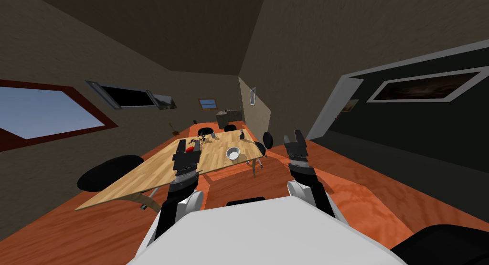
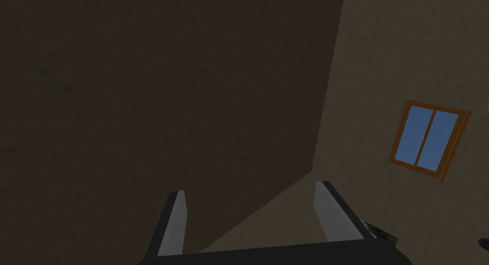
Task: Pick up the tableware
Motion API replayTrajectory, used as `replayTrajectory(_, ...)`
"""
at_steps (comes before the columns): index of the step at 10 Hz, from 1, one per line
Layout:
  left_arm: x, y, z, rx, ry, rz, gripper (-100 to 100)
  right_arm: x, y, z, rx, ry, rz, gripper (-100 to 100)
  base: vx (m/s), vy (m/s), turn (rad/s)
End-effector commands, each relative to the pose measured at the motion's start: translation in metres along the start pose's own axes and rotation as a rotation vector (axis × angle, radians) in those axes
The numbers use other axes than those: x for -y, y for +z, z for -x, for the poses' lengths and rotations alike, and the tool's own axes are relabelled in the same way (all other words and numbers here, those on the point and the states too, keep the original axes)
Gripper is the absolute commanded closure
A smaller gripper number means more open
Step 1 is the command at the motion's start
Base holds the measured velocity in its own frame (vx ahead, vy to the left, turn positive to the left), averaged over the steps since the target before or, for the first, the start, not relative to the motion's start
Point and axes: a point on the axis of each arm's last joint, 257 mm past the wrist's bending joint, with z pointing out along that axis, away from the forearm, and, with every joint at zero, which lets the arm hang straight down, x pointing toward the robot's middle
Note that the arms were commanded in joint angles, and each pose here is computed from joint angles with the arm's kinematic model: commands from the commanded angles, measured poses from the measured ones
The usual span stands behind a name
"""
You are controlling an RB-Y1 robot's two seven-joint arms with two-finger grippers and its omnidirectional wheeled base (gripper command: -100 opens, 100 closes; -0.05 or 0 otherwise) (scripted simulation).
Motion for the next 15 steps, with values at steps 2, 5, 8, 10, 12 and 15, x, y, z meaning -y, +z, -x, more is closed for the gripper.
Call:
replayTrajectory(2, -0.021, 0.000, -0.002, -0.036, 0.017, 0.061, -100, 0.000, 0.000, 0.000, 0.000, 0.000, 0.000, 0, -0.017, 0.004, -0.006)
replayTrajectory(5, -0.054, -0.001, 0.000, -0.058, 0.037, 0.160, -100, 0.000, 0.000, 0.000, 0.000, 0.000, 0.000, 0, -0.028, 0.009, -0.007)
replayTrajectory(8, -0.083, -0.003, 0.003, -0.066, 0.052, 0.245, -100, 0.000, 0.000, 0.000, 0.000, 0.000, 0.000, 0, -0.031, 0.005, -0.008)
replayTrajectory(10, -0.109, -0.006, 0.008, -0.070, 0.067, 0.319, -100, 0.000, 0.000, 0.000, 0.000, 0.000, 0.000, 0, -0.026, 0.006, -0.007)
replayTrajectory(12, -0.127, -0.009, 0.011, -0.067, 0.075, 0.375, -100, 0.000, 0.000, 0.000, 0.000, 0.000, 0.000, 0, -0.020, 0.002, -0.003)
replayTrajectory(15, -0.149, -0.015, 0.016, -0.061, 0.084, 0.449, -100, 0.000, 0.000, 0.000, 0.000, 0.000, 0.000, 0, -0.014, 0.001, -0.004)
